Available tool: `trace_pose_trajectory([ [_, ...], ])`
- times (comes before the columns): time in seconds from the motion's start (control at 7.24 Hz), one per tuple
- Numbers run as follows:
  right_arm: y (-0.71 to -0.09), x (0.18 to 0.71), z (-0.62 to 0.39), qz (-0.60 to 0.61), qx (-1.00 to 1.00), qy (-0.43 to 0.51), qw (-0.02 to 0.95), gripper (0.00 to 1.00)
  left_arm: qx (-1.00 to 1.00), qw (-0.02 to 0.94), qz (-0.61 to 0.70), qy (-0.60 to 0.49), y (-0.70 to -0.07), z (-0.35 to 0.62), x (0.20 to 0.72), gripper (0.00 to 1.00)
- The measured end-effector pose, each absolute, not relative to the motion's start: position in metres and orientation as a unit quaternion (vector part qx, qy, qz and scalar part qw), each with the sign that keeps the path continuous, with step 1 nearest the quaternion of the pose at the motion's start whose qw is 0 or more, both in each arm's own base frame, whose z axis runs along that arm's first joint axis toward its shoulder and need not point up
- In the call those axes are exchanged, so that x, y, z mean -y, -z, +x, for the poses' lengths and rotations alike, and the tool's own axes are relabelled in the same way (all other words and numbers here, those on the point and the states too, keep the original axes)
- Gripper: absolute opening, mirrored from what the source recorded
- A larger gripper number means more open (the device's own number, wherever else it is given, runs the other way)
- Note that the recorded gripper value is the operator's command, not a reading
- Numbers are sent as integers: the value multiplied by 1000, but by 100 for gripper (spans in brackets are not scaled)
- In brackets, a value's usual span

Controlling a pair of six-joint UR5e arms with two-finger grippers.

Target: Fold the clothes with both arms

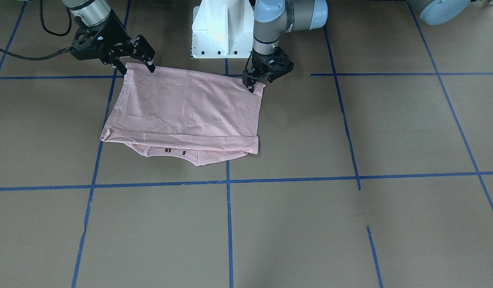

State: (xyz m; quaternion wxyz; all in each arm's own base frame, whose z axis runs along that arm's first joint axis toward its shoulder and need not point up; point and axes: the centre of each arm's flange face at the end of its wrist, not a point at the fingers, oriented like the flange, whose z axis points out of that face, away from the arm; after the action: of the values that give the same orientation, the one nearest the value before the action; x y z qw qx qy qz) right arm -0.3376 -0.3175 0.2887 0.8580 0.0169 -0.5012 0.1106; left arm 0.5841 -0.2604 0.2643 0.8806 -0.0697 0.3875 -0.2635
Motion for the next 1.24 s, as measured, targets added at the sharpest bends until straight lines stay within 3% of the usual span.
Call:
trace_pose_trajectory([
  [0.14,-289,318,-337,17,501,-111,858,100,-388,880,-70,263,-264,584,260,66],
  [0.41,-291,319,-338,17,499,-112,859,100,-387,880,-70,264,-265,584,261,12],
  [0.55,-293,319,-340,16,497,-113,860,100,-387,880,-69,265,-265,584,261,0],
  [1.24,-298,323,-341,15,492,-117,863,100,-411,869,-63,269,-244,558,274,0],
])
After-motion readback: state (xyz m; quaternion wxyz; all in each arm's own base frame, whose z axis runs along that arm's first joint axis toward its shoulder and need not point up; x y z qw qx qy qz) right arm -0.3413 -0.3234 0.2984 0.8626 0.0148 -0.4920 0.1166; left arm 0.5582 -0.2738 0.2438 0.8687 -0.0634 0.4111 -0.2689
